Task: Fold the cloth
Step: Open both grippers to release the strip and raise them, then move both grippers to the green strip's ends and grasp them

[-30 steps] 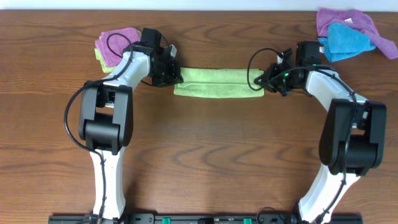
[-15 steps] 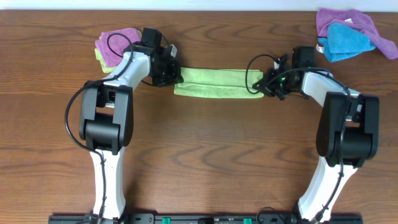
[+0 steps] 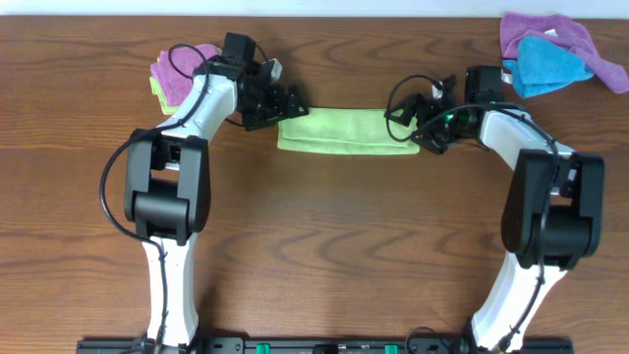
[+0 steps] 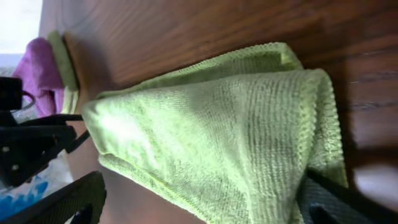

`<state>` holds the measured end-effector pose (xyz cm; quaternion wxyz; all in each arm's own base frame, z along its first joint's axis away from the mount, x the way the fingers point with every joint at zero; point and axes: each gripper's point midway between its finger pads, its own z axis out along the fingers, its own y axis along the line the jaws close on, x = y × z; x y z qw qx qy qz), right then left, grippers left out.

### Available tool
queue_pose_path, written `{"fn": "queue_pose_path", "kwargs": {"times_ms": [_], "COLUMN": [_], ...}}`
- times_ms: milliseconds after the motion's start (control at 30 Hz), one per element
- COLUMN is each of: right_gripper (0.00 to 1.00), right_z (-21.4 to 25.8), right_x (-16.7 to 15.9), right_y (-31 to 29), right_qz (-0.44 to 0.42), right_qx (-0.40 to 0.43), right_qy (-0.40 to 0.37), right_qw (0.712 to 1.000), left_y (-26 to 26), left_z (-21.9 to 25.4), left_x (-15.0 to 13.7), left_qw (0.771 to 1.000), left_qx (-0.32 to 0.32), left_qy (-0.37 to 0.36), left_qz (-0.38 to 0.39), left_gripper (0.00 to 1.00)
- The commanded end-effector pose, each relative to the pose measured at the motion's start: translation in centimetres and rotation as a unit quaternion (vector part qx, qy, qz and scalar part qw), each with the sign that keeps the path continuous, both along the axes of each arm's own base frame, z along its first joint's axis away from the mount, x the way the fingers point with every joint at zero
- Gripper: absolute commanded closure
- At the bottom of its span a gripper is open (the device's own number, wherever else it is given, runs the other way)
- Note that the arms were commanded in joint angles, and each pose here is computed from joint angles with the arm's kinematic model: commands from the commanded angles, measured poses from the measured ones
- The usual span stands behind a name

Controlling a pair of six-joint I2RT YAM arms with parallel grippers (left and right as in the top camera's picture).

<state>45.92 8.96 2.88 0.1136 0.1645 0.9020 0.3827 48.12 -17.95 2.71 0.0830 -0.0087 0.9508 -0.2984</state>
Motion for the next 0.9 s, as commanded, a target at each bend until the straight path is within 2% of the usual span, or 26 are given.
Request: {"fn": "queue_pose_path", "kwargs": {"times_ms": [0, 333, 533, 667, 867], "right_gripper": [0.01, 0.01, 0.01, 0.01, 0.01], "right_z": [-2.5, 3.8, 8.1, 8.8, 6.9], "right_x": [-0.5, 0.8, 0.6, -0.2, -1.9], "right_y": [-2.3, -4.0, -4.0, -3.4, -4.6], "right_qz": [-0.028, -0.058, -0.065, -0.058, -0.072], "right_qx": [-0.046, -0.043, -0.041, -0.031, -0.073], "right_qy": [0.027, -0.035, -0.068, -0.061, -0.01], "right_qw": [0.998, 0.997, 0.995, 0.996, 0.995], "left_y": [1.6, 1.2, -0.3, -1.9, -3.1], "left_z": [-0.2, 4.3, 7.9, 9.2, 9.2], "left_x": [1.1, 3.0, 3.4, 2.9, 2.3], "left_qw": [0.999, 0.999, 0.998, 0.996, 0.996], "left_qx": [0.03, 0.025, -0.018, -0.06, -0.06], "left_qy": [-0.006, -0.038, -0.053, -0.052, -0.048], "left_qz": [0.011, 0.003, -0.015, -0.034, -0.046], "left_gripper": [0.05, 0.05, 0.03, 0.0, 0.0]}}
